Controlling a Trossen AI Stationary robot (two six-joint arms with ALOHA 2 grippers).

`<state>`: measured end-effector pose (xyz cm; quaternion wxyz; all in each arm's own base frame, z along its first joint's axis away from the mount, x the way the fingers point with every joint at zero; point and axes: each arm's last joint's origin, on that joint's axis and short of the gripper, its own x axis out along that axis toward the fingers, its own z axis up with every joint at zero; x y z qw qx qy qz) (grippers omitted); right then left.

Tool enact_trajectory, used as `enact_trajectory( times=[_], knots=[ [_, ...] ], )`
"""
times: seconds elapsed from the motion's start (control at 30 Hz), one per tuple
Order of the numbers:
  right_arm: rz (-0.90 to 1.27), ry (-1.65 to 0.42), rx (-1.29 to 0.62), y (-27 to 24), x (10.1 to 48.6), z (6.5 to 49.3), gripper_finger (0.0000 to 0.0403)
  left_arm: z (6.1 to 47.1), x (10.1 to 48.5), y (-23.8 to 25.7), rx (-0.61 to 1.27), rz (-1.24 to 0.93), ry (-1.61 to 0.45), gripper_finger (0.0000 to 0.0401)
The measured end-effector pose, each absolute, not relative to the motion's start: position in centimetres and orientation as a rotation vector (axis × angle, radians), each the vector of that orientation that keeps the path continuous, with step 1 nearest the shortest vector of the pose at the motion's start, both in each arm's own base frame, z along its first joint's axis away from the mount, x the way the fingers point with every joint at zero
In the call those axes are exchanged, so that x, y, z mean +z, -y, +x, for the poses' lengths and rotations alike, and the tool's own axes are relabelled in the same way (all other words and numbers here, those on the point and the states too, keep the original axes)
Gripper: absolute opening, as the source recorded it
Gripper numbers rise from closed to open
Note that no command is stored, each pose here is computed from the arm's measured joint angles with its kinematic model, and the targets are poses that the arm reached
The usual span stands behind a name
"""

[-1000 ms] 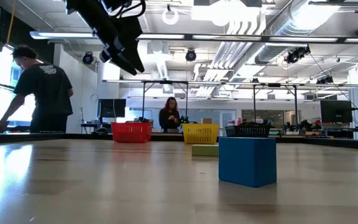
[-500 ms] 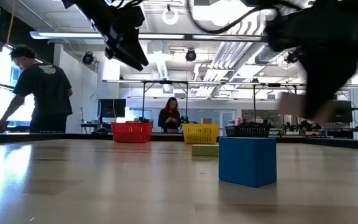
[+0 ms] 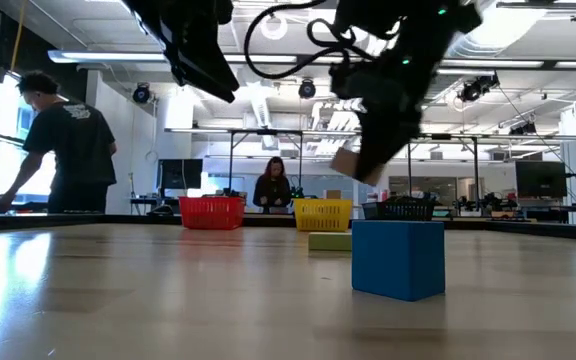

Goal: Sort & place blocks by color
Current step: Put the beige block into the yellow bin

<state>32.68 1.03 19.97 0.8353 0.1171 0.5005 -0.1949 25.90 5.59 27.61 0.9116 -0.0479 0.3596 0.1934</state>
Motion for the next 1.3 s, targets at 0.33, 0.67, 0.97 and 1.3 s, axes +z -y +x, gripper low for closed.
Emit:
enact_trajectory(
  times=[0.33, 0.67, 0.97, 1.3],
  knots=[
    [0.176, -0.819, -0.408, 6.3, 21.5, 34.4, 0.0031, 26.2, 27.5, -3.8, 0.337, -0.075, -0.751, 0.0229],
    [0.203, -0.591, -0.579, 13.4, 23.0, 33.9, 0.0032, 26.2, 27.5, -3.2, 0.319, -0.065, -0.758, 0.0229],
    [0.167, -0.516, -0.702, 18.8, 23.5, 32.0, 0.0033, 26.2, 27.5, -3.3, 0.33, -0.086, -0.755, 0.0229],
    [0.079, -0.629, -0.594, 22.2, 20.3, 31.2, 0.0033, 26.1, 27.4, -3.2, 0.332, -0.088, -0.772, 0.0229]
  ],
)
